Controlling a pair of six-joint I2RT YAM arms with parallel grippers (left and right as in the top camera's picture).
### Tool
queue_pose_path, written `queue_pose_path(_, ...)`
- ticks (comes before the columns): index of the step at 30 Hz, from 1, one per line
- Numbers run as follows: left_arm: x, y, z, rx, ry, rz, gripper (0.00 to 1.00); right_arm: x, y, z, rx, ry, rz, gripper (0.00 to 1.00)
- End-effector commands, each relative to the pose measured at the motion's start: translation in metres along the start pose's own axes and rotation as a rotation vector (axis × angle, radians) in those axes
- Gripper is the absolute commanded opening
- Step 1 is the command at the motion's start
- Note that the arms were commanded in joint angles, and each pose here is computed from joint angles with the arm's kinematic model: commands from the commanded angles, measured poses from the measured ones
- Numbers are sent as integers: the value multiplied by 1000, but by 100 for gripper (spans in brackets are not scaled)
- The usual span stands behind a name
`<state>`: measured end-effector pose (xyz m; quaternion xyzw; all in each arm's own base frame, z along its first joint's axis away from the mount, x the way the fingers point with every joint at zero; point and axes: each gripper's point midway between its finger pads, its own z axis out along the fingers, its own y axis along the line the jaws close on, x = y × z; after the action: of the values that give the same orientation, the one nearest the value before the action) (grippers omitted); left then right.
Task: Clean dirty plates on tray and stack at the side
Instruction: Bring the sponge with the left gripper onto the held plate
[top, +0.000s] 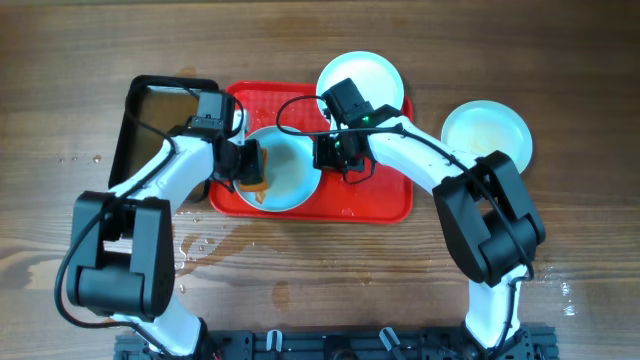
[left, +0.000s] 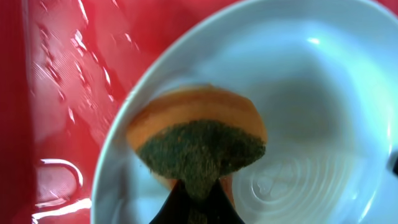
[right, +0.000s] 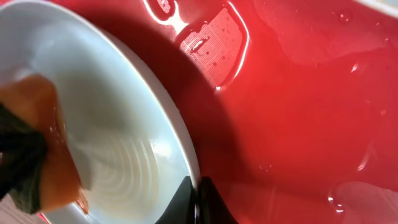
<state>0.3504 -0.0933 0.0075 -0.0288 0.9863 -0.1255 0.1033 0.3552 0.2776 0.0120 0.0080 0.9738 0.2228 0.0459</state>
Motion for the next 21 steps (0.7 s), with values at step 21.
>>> queue_pose_path(21, 18, 53, 22, -475, -81, -358, 4, -4, 6, 4, -38, 7, -15, 4)
